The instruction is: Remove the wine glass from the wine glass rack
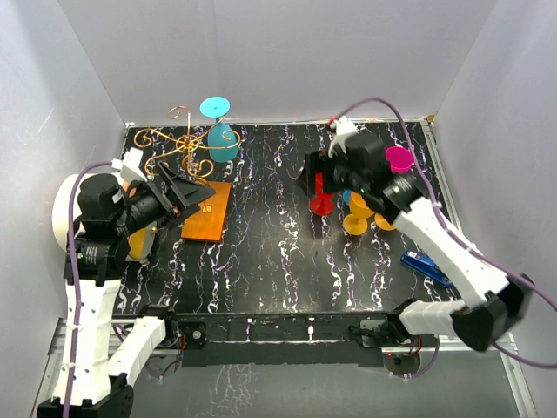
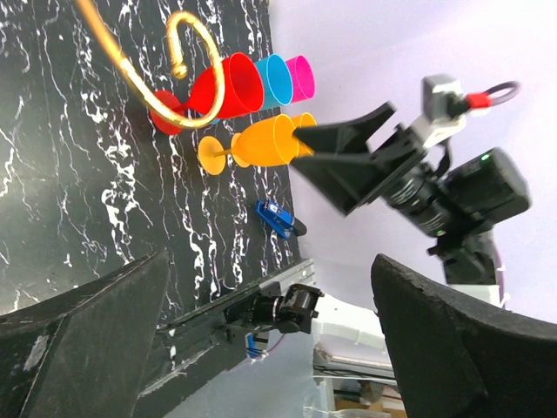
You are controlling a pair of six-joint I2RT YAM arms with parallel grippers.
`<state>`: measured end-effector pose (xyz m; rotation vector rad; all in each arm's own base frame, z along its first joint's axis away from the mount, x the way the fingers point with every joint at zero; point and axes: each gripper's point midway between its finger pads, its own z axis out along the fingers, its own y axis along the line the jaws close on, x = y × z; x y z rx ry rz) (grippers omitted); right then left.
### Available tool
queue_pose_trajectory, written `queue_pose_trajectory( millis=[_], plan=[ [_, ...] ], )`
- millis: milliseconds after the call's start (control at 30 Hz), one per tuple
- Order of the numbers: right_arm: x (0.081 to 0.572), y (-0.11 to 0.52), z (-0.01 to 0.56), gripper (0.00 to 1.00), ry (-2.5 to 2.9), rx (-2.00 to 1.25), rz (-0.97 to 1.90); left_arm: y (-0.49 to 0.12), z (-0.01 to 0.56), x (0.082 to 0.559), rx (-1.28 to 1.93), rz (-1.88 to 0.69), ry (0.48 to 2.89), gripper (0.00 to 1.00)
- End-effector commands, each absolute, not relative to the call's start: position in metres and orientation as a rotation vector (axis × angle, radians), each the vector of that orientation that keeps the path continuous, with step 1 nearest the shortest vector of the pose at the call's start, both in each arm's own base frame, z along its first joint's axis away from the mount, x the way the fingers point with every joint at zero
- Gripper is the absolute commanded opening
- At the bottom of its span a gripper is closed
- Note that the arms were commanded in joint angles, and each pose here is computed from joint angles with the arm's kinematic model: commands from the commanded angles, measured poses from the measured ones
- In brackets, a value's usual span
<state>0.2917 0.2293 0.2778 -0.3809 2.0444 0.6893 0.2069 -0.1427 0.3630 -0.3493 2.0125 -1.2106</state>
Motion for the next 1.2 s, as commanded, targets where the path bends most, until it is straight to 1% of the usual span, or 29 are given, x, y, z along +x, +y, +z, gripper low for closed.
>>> queue_pose_trajectory(
  millis=[0, 67, 133, 267, 367, 467, 633, 767, 967, 1167],
  plan=[
    [0.274, 0.258, 0.291, 0.82, 1.877, -0.404, 0.969, -0.140, 0.398, 0.214, -0.239, -1.147, 1.957, 0.99],
    [0.267, 0.260, 0.294, 0.83, 1.846, -0.404, 1.018, -0.135, 0.410, 0.226, -0.214, -1.090, 1.943, 0.99],
    [0.263, 0.260, 0.299, 0.83, 1.818, -0.408, 1.038, -0.124, 0.431, 0.241, -0.190, -0.977, 1.907, 0.99],
    [0.263, 0.260, 0.308, 0.85, 1.798, -0.420, 1.029, -0.095, 0.443, 0.285, -0.245, -0.731, 1.907, 0.99],
    [0.262, 0.258, 0.310, 0.86, 1.815, -0.445, 1.007, -0.086, 0.447, 0.320, -0.265, -0.659, 1.912, 0.98],
    [0.259, 0.253, 0.314, 0.86, 1.818, -0.449, 0.979, -0.086, 0.441, 0.360, -0.309, -0.649, 1.950, 0.92],
    [0.255, 0.242, 0.314, 0.87, 1.813, -0.428, 0.935, -0.093, 0.435, 0.405, -0.403, -0.709, 1.985, 0.74],
    [0.254, 0.238, 0.314, 0.88, 1.811, -0.423, 0.921, -0.099, 0.425, 0.432, -0.464, -0.748, 2.018, 0.62],
    [0.254, 0.237, 0.316, 0.88, 1.804, -0.431, 0.913, -0.104, 0.414, 0.453, -0.514, -0.794, 2.020, 0.54],
    [0.250, 0.234, 0.321, 0.88, 1.788, -0.430, 0.908, -0.103, 0.402, 0.460, -0.572, -0.797, 2.036, 0.51]
  ],
)
